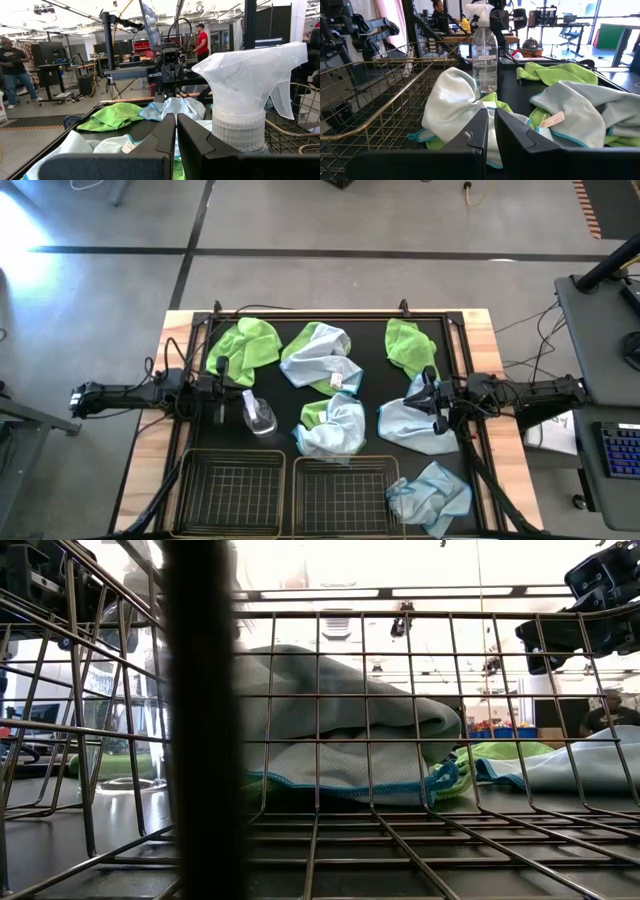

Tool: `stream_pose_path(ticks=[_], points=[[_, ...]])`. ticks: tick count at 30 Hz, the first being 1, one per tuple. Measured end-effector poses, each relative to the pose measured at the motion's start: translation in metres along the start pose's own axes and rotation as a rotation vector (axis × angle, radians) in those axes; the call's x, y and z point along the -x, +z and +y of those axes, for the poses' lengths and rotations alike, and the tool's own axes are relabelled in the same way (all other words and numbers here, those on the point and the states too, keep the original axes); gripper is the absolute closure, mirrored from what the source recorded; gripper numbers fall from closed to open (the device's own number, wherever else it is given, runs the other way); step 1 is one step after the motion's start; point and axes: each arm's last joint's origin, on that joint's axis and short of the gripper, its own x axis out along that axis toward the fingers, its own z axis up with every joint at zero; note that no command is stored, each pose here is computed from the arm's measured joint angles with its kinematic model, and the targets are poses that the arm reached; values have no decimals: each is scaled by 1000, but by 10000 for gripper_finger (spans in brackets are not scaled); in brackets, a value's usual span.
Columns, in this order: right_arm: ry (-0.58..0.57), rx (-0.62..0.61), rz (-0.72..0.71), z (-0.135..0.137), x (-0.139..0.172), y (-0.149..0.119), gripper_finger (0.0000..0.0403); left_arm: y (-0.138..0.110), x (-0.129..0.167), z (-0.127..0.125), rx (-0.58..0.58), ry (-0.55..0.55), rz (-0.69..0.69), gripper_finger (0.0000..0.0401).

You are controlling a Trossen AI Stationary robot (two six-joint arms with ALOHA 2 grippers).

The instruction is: Sort microfiber towel by color & place in baskets

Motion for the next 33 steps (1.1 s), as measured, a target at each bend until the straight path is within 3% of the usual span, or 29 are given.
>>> stream_pose_path(ticks=[5,10,22,33], points=[[-3,155,-12,0,0,1,374,0,0,0,0,0,0,399],[-4,200,-17,0,0,2,374,0,0,0,0,0,0,399],[-2,104,-41,0,0,4,374,0,0,0,0,0,0,399],[-3,112,-67,0,0,7,374,0,0,0,0,0,0,399]])
